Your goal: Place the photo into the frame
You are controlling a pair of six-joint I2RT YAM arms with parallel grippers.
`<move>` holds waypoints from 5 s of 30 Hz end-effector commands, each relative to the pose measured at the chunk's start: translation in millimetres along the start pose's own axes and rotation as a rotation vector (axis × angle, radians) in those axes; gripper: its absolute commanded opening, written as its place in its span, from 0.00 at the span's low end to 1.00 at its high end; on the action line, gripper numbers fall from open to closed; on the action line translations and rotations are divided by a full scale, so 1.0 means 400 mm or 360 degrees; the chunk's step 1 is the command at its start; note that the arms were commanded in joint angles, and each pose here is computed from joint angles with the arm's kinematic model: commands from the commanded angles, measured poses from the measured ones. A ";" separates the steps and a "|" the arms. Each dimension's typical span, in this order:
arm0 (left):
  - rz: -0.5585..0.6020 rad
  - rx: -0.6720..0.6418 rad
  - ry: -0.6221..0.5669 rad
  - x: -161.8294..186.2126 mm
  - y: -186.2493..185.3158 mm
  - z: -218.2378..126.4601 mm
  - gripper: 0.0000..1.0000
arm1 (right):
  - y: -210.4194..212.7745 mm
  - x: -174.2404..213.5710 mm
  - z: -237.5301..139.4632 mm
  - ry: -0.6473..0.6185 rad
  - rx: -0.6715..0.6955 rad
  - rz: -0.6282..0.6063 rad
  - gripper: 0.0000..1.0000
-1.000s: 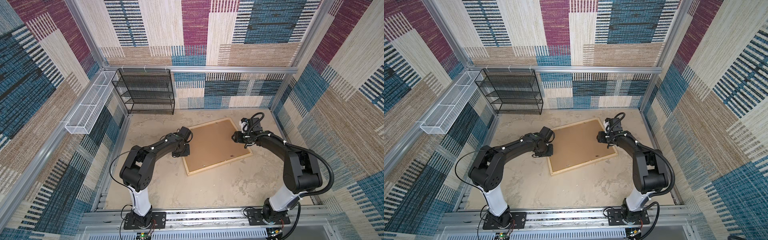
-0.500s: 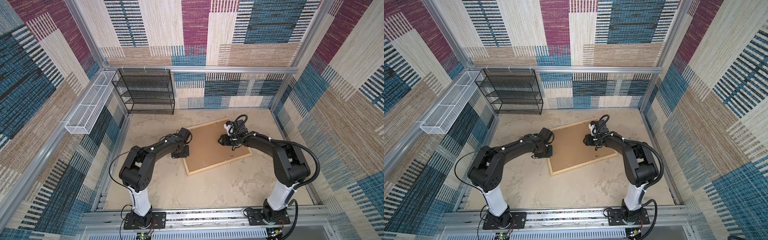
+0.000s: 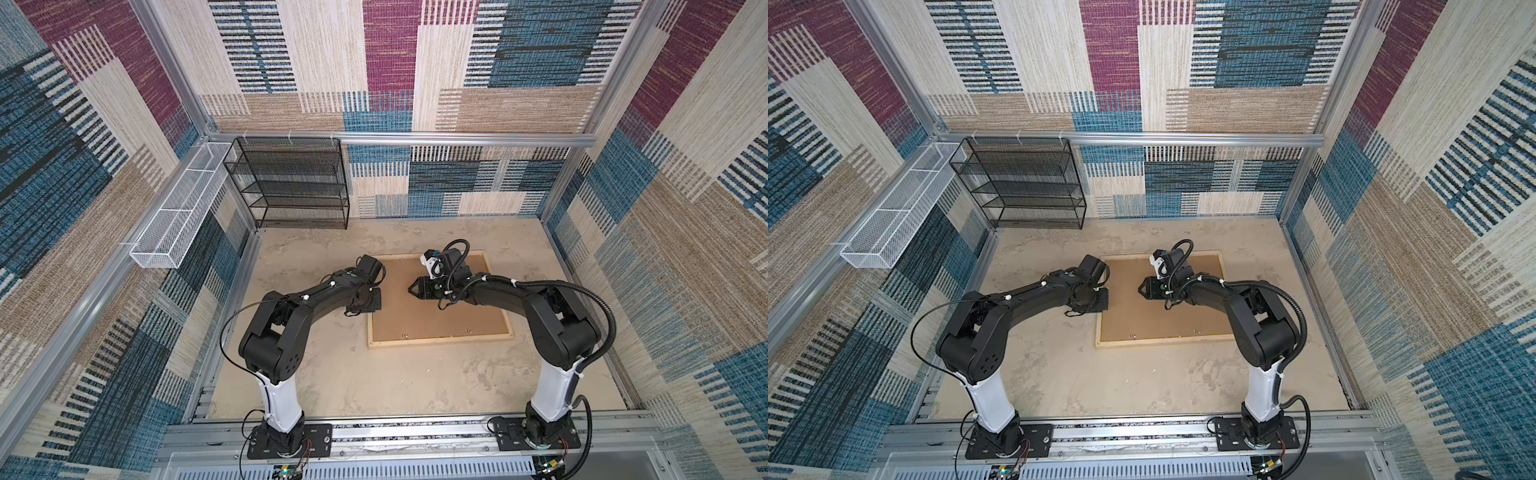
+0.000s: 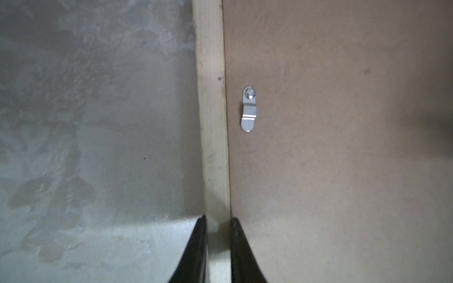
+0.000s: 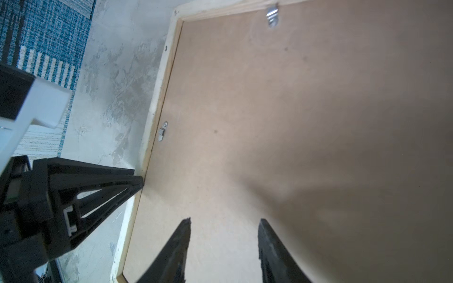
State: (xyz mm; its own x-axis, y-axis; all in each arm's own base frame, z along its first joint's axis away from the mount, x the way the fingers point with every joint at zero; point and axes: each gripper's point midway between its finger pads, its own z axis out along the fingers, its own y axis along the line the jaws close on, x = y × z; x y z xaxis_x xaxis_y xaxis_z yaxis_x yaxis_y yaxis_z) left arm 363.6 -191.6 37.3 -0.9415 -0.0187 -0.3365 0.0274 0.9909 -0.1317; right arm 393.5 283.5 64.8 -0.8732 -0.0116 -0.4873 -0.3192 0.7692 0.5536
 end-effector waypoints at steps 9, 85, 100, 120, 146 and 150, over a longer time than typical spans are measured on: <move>0.0006 0.0026 0.0109 0.049 0.003 0.027 0.12 | 0.098 -0.021 0.153 0.0037 -0.0291 0.0124 0.38; 0.0035 0.0062 0.0055 0.027 -0.001 0.006 0.13 | 0.237 -0.112 0.148 -0.0094 -0.0359 0.0146 0.43; 0.0054 0.0095 0.0054 0.030 -0.005 0.022 0.11 | 0.210 -0.054 0.262 0.0258 -0.0512 0.0059 0.41; 0.0064 0.0114 0.0084 0.037 -0.012 0.031 0.10 | 0.199 0.010 0.293 0.0409 -0.0644 -0.0034 0.41; 0.0083 0.0102 0.0107 0.034 -0.013 0.028 0.09 | 0.121 -0.055 0.304 0.0389 -0.0608 -0.0107 0.40; 0.0086 0.0101 0.0108 0.034 -0.013 0.028 0.09 | 0.121 -0.053 0.308 0.0394 -0.0625 -0.0104 0.40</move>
State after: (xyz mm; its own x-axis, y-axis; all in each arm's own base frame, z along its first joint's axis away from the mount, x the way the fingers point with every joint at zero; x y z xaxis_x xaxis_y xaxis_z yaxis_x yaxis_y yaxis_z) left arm 367.4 -189.2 33.3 -0.9416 -0.0227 -0.3358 0.0282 0.9889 -0.1458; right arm 439.4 409.1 47.0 -0.8564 -0.2570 -0.4478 -0.5145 0.3517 0.7821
